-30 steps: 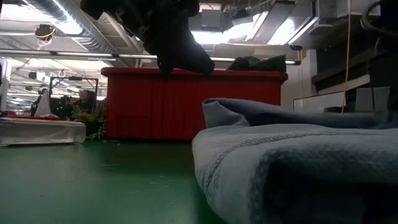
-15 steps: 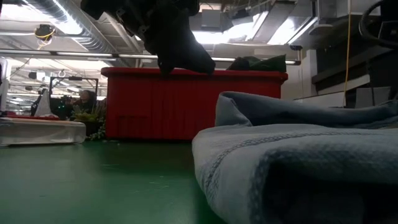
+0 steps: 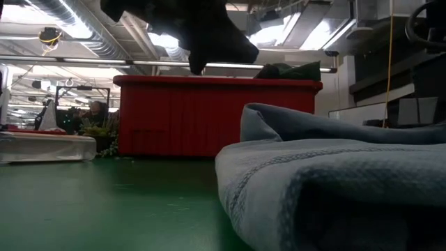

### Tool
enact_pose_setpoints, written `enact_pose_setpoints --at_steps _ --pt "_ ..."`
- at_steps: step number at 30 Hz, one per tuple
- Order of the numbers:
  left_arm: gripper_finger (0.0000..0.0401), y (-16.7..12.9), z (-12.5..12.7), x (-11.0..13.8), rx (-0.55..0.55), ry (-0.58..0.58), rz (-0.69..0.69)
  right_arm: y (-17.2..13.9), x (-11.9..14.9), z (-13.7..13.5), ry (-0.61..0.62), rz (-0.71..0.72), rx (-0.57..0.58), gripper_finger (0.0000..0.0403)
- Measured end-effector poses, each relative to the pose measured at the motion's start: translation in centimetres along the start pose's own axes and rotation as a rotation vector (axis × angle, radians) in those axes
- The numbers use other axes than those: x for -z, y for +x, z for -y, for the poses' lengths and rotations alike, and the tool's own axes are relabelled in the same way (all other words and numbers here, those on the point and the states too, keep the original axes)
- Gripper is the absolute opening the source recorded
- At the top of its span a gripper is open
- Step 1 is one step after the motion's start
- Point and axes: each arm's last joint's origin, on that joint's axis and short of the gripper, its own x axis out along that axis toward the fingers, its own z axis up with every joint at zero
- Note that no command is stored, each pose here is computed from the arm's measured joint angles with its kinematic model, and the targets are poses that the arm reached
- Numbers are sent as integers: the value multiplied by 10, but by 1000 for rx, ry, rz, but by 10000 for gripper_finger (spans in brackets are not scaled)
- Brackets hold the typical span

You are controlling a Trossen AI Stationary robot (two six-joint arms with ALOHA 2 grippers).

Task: Fold Laundry from Bin
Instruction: Fold the blue pants

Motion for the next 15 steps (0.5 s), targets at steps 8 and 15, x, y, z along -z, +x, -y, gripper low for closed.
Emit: enact_pose_setpoints --at_steps 8,15 --pt "100 1 -4 -3 1 -10 21 0 2 1 -50 -81 4 165" --pt "95 11 -1 -7 8 -32 148 -24 -7 6 -113 -192 60 181"
